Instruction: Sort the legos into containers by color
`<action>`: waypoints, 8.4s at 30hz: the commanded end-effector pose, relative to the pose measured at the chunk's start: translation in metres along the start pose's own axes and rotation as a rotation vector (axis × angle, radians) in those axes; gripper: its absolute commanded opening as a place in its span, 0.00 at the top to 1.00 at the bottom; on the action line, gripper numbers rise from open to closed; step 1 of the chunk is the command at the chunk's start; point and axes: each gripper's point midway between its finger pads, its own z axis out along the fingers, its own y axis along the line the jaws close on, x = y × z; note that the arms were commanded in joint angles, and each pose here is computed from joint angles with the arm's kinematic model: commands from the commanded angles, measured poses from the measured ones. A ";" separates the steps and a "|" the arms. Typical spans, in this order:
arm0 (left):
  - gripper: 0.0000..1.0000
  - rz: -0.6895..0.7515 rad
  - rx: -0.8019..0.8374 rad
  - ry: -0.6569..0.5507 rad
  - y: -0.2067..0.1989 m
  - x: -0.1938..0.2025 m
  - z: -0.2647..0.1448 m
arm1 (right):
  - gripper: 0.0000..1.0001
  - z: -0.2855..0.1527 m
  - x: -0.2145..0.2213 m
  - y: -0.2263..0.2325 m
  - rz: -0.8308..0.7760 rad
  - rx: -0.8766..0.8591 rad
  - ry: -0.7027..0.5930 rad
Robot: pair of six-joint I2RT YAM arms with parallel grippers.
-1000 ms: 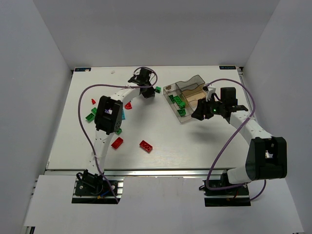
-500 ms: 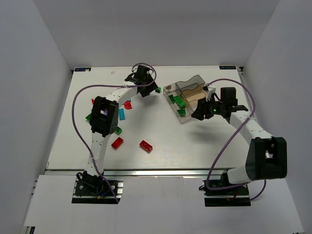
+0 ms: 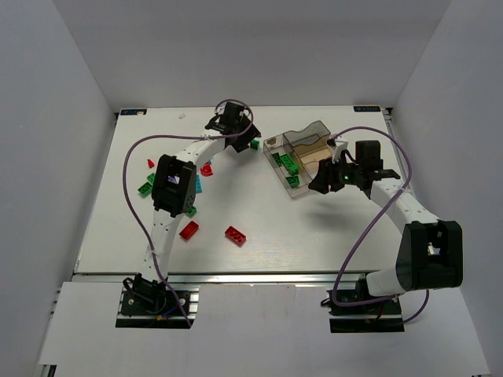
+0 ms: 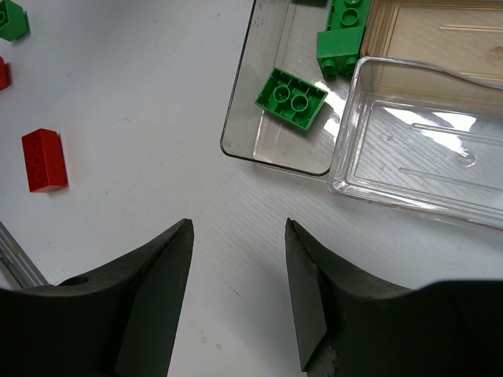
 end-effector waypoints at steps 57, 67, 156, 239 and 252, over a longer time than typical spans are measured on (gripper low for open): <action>0.88 0.010 0.028 -0.009 -0.010 -0.011 -0.028 | 0.44 -0.007 -0.006 0.006 -0.027 -0.001 -0.039; 0.91 0.165 0.054 -0.079 -0.024 -0.025 -0.080 | 0.44 -0.007 -0.009 0.006 -0.029 -0.005 -0.039; 0.35 -0.108 -0.357 -0.298 0.207 0.058 -0.435 | 0.11 0.260 -0.003 0.283 -0.368 -0.364 0.238; 0.06 0.013 -0.496 -0.196 0.233 -0.036 -0.292 | 0.42 0.103 -0.076 -0.025 -0.210 0.184 0.196; 0.38 -0.170 -0.482 -0.166 0.275 -0.067 -0.271 | 0.28 0.059 -0.103 0.035 -0.363 -0.182 0.057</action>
